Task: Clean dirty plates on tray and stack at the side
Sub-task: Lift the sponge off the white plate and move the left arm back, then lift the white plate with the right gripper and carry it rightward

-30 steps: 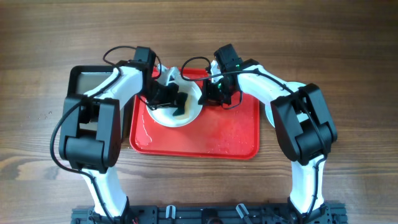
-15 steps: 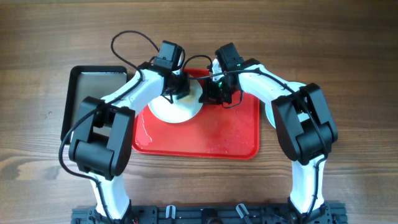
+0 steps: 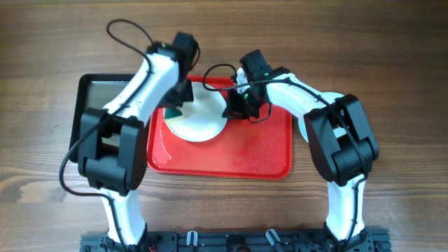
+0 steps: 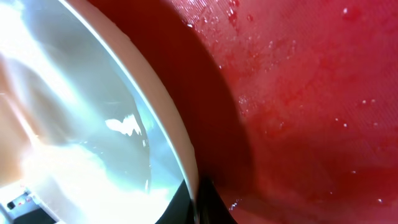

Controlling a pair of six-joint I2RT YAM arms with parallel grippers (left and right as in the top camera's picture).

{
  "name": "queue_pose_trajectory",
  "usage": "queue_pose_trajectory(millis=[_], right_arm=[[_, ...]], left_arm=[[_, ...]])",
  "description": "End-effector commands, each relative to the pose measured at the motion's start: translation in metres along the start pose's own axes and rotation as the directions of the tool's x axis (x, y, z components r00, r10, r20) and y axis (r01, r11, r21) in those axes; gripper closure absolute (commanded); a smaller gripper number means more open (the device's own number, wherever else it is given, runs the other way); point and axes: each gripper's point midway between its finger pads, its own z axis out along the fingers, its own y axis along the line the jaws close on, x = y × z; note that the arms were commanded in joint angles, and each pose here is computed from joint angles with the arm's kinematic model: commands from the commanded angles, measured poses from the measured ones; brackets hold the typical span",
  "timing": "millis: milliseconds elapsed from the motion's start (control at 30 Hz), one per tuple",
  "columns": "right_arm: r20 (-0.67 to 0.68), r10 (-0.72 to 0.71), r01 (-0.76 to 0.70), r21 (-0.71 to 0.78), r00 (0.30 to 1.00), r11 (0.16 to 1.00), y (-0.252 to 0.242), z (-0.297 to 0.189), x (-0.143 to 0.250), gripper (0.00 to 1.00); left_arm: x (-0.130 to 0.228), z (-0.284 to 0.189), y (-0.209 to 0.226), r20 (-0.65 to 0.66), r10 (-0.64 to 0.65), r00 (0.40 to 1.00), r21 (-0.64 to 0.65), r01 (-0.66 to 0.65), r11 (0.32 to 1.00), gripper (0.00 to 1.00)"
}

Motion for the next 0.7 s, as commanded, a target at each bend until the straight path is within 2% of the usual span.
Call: queue_pose_trajectory(millis=[0,200,300,433,667], right_arm=[[-0.02,0.031,-0.03,0.062,0.999,0.998,-0.024,0.011,0.004,0.96],[-0.03,0.001,-0.001,0.031,1.0,1.0,-0.017,0.009,0.006,0.96],[0.016,-0.056,0.055,0.043,0.998,0.998,-0.008,-0.007,0.0,0.96],[0.126,-0.104,0.077,0.2,0.987,0.977,-0.013,-0.045,-0.01,0.96],[0.322,-0.193,0.016,0.48,0.927,0.877,-0.026,-0.129,-0.02,0.96]], left_arm=[[-0.016,-0.028,0.003,0.005,0.002,1.0,0.089,-0.002,0.996,0.96],[-0.038,-0.03,0.038,0.032,-0.1,0.994,0.092,0.096,0.991,0.96],[-0.042,-0.029,0.043,0.028,-0.129,0.991,0.118,0.125,0.985,0.96],[-0.05,-0.031,0.032,0.052,-0.129,0.99,0.167,0.119,0.979,0.96],[-0.063,-0.038,0.004,0.103,-0.15,0.983,0.259,0.119,0.959,0.96]])
